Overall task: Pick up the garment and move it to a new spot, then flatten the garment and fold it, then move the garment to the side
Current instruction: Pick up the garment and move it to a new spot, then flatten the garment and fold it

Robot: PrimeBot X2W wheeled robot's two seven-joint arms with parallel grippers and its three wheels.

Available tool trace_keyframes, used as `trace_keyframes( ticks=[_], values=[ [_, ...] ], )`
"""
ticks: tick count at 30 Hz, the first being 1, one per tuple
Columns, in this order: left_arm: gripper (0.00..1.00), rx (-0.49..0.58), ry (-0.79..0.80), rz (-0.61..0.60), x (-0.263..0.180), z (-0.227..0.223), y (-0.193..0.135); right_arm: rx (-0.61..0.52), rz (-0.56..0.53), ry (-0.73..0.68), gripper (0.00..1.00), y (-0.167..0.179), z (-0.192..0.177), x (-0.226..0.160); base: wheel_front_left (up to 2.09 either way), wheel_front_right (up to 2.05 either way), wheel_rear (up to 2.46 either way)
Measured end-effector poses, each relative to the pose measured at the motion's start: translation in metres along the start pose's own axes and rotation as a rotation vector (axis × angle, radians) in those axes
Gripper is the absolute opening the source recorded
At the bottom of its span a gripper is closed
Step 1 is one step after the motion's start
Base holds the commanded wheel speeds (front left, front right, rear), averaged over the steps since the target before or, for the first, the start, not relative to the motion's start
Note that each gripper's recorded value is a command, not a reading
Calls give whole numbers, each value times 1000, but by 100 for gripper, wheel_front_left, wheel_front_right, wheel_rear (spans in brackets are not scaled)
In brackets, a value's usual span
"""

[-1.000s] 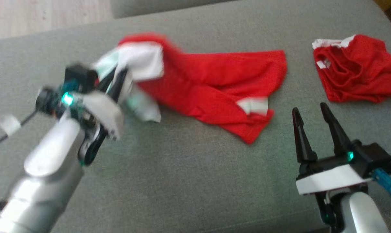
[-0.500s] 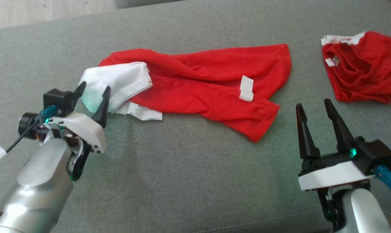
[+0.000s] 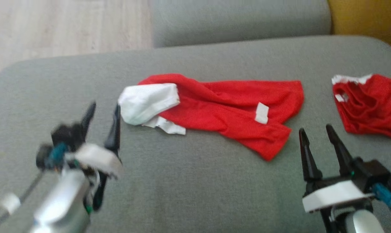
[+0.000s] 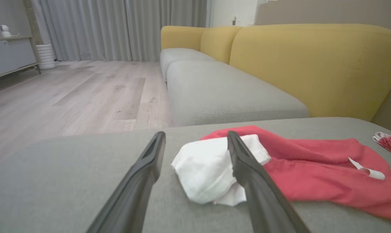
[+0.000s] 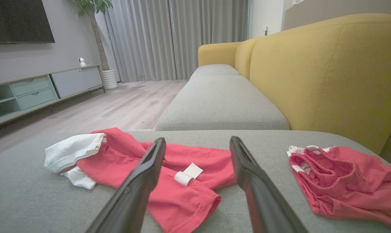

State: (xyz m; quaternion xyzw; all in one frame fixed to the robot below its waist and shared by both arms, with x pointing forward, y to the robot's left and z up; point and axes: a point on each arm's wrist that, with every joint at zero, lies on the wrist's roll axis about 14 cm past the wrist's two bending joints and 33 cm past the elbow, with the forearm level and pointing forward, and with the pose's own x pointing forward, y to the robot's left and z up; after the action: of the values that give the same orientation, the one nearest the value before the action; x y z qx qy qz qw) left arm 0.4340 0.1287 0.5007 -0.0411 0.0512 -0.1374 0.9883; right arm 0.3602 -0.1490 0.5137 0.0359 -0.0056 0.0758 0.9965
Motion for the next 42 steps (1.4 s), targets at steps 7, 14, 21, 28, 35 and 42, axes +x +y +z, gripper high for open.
trace_keyframes(
  ticks=[7,14,21,28,35,42],
  values=[
    [100,-106,9,122,-69,-31,-3,-1,49,-6,100,16,2,-6,0,0,0],
    [100,-177,21,230,-116,-50,0,14,72,34,100,25,-12,-17,0,0,0],
    [100,-178,-9,262,-131,-44,3,42,76,63,100,28,-23,-25,0,0,0],
    [100,-173,-18,271,-135,-42,4,52,81,84,100,30,-32,-27,0,0,0],
    [100,-168,-13,274,-136,-44,4,55,76,99,100,29,-38,-28,0,0,0],
    [100,-170,-1,272,-136,-46,4,55,76,108,100,29,-40,-28,0,0,0]
  ],
)
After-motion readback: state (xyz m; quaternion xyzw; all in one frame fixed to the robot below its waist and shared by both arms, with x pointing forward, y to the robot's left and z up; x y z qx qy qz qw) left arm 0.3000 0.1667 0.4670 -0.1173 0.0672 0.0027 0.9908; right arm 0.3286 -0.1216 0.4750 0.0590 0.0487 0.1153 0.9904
